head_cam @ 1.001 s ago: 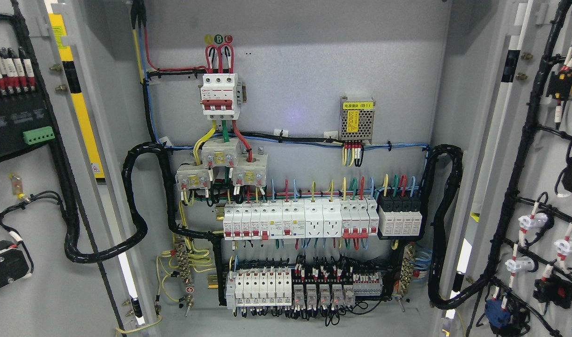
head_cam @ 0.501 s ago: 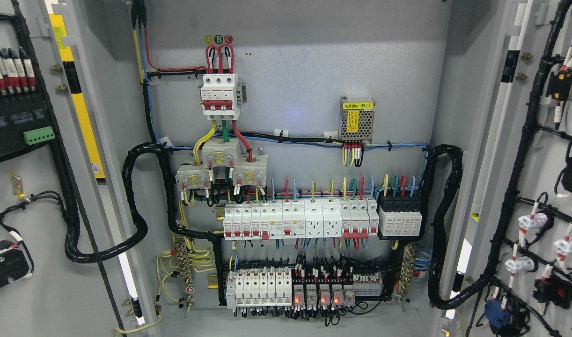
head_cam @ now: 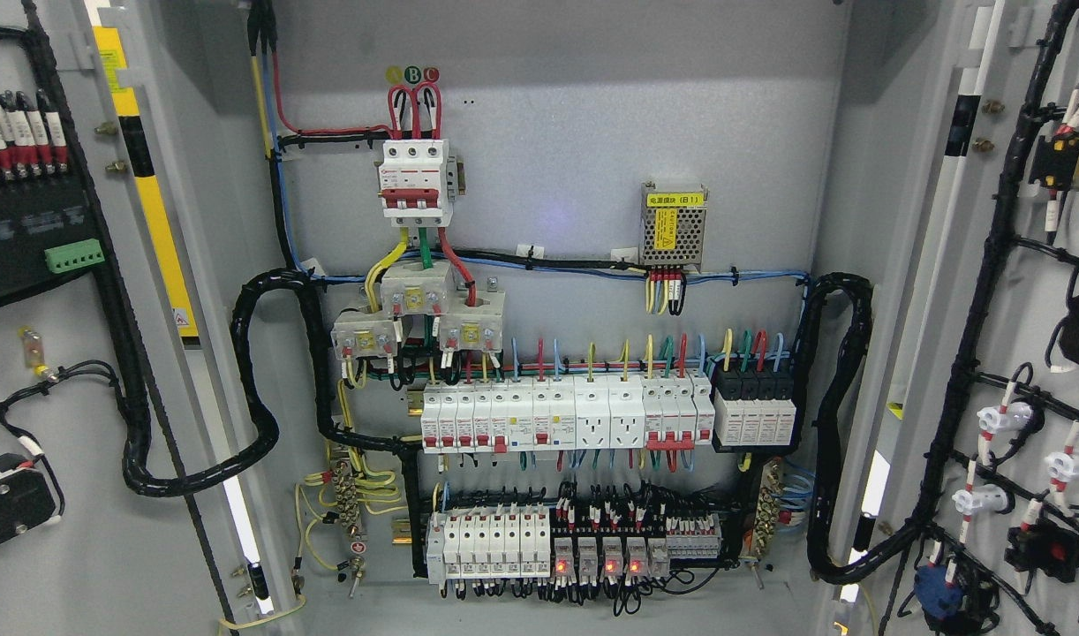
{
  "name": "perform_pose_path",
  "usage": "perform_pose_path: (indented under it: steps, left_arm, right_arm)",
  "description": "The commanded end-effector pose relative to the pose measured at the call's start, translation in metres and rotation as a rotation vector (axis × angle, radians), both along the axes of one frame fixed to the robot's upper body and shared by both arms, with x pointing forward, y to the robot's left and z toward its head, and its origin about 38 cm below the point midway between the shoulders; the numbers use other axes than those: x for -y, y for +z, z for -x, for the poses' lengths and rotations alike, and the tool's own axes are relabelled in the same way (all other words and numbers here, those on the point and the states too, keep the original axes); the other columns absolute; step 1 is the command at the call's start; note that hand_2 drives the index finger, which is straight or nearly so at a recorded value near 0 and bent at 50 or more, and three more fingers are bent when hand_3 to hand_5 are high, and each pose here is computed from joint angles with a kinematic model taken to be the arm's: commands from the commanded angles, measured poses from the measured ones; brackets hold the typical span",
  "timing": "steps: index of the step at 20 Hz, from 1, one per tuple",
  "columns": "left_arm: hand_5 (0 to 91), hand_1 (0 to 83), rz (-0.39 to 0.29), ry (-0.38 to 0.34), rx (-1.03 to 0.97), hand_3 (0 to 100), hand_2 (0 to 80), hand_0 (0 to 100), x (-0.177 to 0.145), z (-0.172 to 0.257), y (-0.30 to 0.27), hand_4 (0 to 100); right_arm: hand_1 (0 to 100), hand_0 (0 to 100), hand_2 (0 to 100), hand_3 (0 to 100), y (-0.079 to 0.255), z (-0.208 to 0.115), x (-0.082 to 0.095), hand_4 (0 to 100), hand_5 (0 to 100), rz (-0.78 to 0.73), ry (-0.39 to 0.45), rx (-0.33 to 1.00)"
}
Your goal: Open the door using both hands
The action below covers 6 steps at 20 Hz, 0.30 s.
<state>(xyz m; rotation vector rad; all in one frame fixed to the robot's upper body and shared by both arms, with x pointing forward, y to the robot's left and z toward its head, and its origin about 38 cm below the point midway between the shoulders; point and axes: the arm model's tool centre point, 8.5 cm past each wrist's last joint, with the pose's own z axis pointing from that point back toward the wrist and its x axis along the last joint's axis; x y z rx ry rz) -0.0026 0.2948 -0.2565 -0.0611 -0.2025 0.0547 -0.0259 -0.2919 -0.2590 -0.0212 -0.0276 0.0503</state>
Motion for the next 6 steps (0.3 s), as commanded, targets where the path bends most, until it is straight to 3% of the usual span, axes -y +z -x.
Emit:
perform_pose_path:
  steps: [1,6]
  left_arm:
    - [0.0,0.0,-0.005,0.010,-0.113,0,0.0,0,-0.007,0.032,0.001,0]
    - [0.0,0.0,-0.011,0.009,-0.119,0,0.0,0,-0.011,0.033,0.001,0]
  right_arm:
    - [1,22,0,0,-0.002,0.018,-0.008,0,0,0.029,-0.042,-0.108]
    - [1,22,0,0,-0.002,0.007,-0.008,0,0,0.027,-0.070,-0.095]
